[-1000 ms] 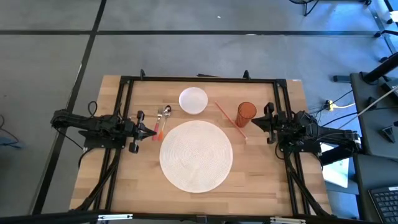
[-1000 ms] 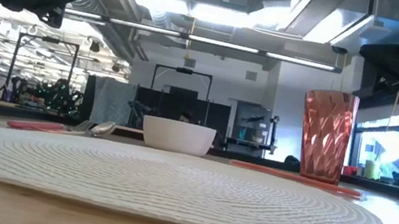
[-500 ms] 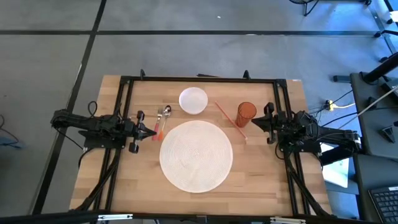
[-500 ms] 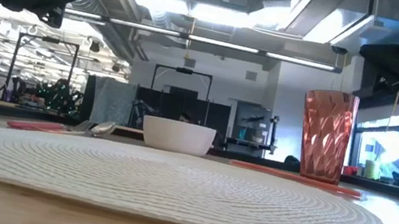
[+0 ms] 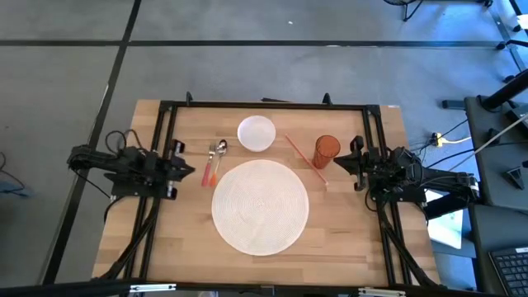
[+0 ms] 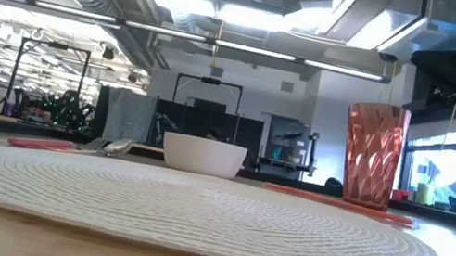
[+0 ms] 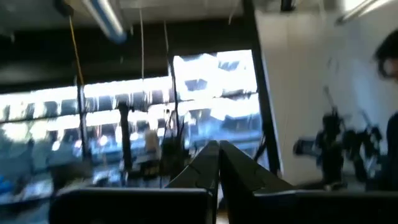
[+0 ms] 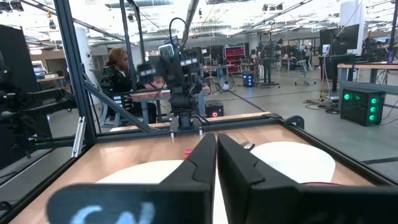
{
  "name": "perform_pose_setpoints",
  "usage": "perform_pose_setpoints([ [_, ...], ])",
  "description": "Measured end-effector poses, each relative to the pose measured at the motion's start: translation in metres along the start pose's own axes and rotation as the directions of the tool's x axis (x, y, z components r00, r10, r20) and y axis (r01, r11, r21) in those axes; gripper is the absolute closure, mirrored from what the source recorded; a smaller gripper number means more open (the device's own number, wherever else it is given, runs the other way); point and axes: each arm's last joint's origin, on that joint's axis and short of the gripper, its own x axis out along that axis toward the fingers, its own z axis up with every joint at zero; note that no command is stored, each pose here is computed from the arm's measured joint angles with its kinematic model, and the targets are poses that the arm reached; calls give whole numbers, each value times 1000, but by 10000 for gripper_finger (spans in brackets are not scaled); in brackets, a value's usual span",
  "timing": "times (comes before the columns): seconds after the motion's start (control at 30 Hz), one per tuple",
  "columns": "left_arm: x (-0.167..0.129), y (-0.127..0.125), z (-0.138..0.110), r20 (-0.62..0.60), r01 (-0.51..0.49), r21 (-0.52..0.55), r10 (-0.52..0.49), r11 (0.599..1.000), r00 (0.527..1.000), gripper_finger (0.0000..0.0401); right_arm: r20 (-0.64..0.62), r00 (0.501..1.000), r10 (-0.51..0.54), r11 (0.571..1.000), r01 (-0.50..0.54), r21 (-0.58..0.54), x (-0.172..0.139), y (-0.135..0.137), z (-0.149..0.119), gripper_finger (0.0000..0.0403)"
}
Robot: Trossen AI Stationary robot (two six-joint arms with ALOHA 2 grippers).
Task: Pick & Place Utensil
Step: Put the white bowl on top of the white mat
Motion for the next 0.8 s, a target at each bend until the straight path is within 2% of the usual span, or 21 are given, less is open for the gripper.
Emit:
perform_pose_setpoints([
  [0.13,0,0,5,52,28,-10,-27,1000,998,395,0,1000,0,1000,0,0,0,0,0,386],
  [0.2,0,1,4,44,-19,-30,20,999,999,395,0,1000,0,1000,0,0,0,0,0,386],
  [0.27,0,5,3,13,-161,-106,163,981,986,396,-1,1000,-1,1000,1,0,0,0,0,386],
  [0.3,0,8,1,-17,-265,-132,265,955,964,397,0,1000,0,1000,0,0,0,0,0,386],
  [0.37,0,13,-4,-90,-458,-118,449,881,889,398,0,1000,0,1000,0,0,0,0,0,386],
  [0.43,2,15,-7,-157,-554,-85,538,828,828,399,0,1000,0,1000,0,0,0,0,0,386],
  [0.5,9,16,-5,-191,-576,-76,555,814,810,399,0,1000,0,1000,0,0,0,0,0,386],
  [0.63,31,20,4,-277,-584,-53,550,810,788,395,0,1000,0,1000,0,-1,0,0,0,386],
  [0.73,56,27,13,-360,-618,-2,576,786,734,397,0,1000,0,999,0,-35,0,0,0,386],
  [0.8,75,35,18,-429,-639,56,596,767,678,399,-1,1000,-1,997,0,-72,0,0,0,386],
])
